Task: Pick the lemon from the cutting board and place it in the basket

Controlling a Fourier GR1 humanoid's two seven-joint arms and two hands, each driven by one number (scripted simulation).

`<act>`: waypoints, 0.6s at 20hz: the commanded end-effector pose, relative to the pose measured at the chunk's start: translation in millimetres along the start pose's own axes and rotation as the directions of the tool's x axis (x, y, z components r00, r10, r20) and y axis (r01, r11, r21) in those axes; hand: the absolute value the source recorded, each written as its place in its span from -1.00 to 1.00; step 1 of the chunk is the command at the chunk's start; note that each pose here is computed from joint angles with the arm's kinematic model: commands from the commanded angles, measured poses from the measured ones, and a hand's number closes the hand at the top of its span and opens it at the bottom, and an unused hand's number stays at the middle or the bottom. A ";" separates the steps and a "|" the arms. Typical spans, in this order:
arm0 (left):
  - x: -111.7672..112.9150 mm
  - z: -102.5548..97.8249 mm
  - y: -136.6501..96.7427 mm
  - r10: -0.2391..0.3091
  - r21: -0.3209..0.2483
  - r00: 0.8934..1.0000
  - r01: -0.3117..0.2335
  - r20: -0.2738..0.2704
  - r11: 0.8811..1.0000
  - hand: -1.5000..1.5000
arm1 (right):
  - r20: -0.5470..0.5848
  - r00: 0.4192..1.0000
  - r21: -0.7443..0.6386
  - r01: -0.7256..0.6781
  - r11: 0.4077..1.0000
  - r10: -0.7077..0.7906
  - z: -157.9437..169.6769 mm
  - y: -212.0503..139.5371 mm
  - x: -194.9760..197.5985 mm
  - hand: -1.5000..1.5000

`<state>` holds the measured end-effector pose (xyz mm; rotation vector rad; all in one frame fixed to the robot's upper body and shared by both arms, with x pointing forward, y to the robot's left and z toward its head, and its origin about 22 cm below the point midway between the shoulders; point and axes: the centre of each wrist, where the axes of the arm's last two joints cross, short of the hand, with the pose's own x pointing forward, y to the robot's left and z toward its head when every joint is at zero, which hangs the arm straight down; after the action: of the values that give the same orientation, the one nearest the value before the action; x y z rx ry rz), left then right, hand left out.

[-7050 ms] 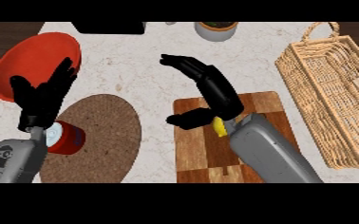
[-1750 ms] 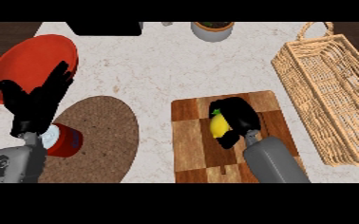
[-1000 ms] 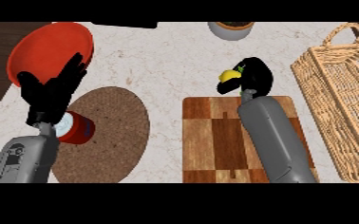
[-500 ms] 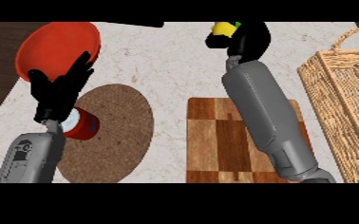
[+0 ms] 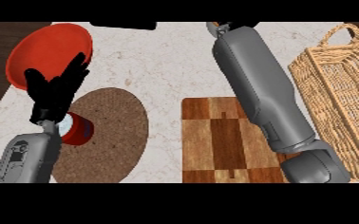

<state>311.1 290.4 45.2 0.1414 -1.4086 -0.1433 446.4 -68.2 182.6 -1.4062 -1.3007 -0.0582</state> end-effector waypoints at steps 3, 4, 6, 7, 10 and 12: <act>-4.0 -1.1 8.1 0.007 0.009 1.000 -0.007 -0.009 1.000 0.00 | -0.191 0.982 -0.118 -0.018 0.993 -0.005 -15.0 -18.2 37.8 1.00; -4.8 -0.2 -1.2 0.002 0.026 1.000 -0.002 0.002 1.000 0.00 | -0.197 0.980 -0.145 -0.002 0.989 -0.027 -27.8 -27.7 43.3 1.00; -7.2 4.9 13.6 -0.007 0.028 1.000 0.007 -0.021 1.000 0.00 | -0.214 0.977 -0.191 -0.037 0.981 -0.005 -46.2 -33.5 38.6 1.00; -3.2 1.5 11.0 0.007 0.018 1.000 -0.007 -0.008 1.000 0.00 | -0.208 0.978 -0.200 -0.031 0.979 -0.012 -45.7 -33.0 40.8 1.00; -9.5 2.0 6.0 0.009 0.020 1.000 -0.009 0.002 1.000 0.00 | -0.233 0.973 -0.258 -0.057 0.965 -0.005 -74.1 -45.5 35.5 1.00; 0.6 8.2 10.4 0.003 0.027 1.000 -0.003 0.006 1.000 0.00 | -0.273 0.961 -0.267 -0.107 0.958 0.032 -84.0 -50.3 34.5 1.00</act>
<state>308.1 295.9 44.5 0.1570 -1.4108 -0.1253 471.9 -105.7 250.5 -1.6291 -1.2244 -0.1871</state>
